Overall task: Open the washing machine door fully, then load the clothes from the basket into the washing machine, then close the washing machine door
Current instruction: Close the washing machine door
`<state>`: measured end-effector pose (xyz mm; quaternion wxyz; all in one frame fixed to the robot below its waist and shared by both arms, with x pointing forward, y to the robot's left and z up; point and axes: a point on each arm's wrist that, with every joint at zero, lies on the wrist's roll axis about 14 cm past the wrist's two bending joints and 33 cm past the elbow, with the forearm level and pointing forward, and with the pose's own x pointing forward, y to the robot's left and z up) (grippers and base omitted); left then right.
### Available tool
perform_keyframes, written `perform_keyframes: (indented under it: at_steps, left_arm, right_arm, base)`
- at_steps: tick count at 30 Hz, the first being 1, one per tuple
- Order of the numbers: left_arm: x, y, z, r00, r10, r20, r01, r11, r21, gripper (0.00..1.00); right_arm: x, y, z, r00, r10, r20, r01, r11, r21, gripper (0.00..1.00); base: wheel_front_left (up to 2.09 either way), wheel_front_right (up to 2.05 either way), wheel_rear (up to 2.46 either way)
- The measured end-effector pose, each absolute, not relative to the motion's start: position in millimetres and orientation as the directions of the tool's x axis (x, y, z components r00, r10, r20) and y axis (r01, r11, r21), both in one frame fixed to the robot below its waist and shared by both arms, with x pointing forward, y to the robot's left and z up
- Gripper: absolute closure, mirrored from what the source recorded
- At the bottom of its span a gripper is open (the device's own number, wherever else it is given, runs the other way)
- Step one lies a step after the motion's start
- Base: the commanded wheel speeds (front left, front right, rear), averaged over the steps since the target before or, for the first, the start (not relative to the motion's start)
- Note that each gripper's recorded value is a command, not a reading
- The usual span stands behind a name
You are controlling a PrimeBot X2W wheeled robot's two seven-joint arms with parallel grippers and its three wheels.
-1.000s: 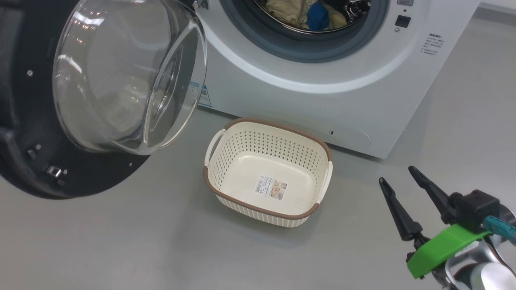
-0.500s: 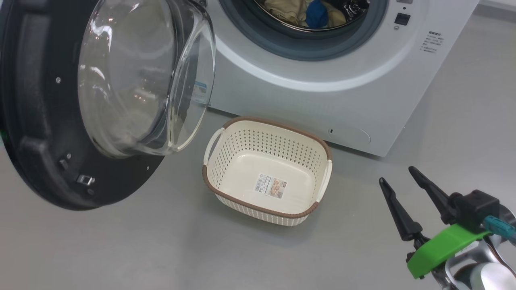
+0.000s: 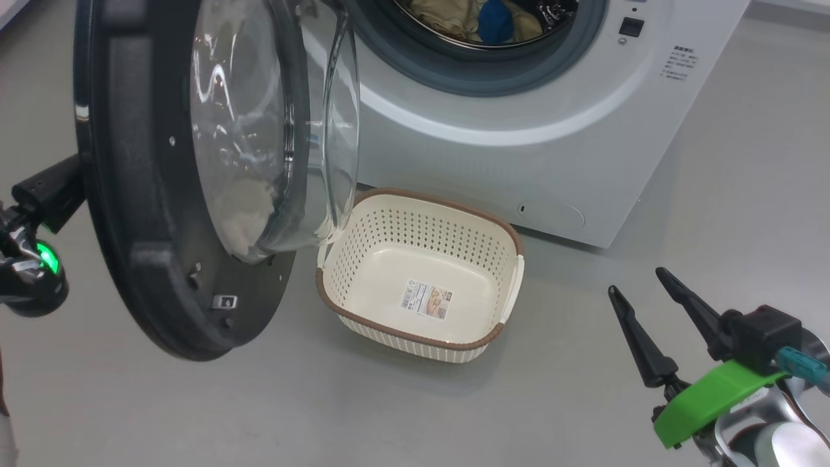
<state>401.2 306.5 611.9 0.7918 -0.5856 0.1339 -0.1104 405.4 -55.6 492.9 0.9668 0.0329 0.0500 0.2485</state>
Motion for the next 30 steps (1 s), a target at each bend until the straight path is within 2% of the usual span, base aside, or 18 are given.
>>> perform_keyframes:
  at_steps: [14,30]
  left_arm:
    - [419.8,227.0,617.3,0.844,-0.537,-0.015,0.133,0.237,-0.962,1.00]
    - [459.4,134.3,611.0,0.704,-0.709,0.039,0.206,0.151,-0.967,1.00]
  right_arm:
    - [403.4,-74.0,493.2,0.897,0.435,-0.078,-0.428,0.899,0.095,0.00]
    - [397.3,-127.6,492.1,0.957,0.280,-0.071,-0.273,0.958,0.091,0.00]
  base:
    - [0.00,0.00,0.00]
    - [0.00,0.00,0.00]
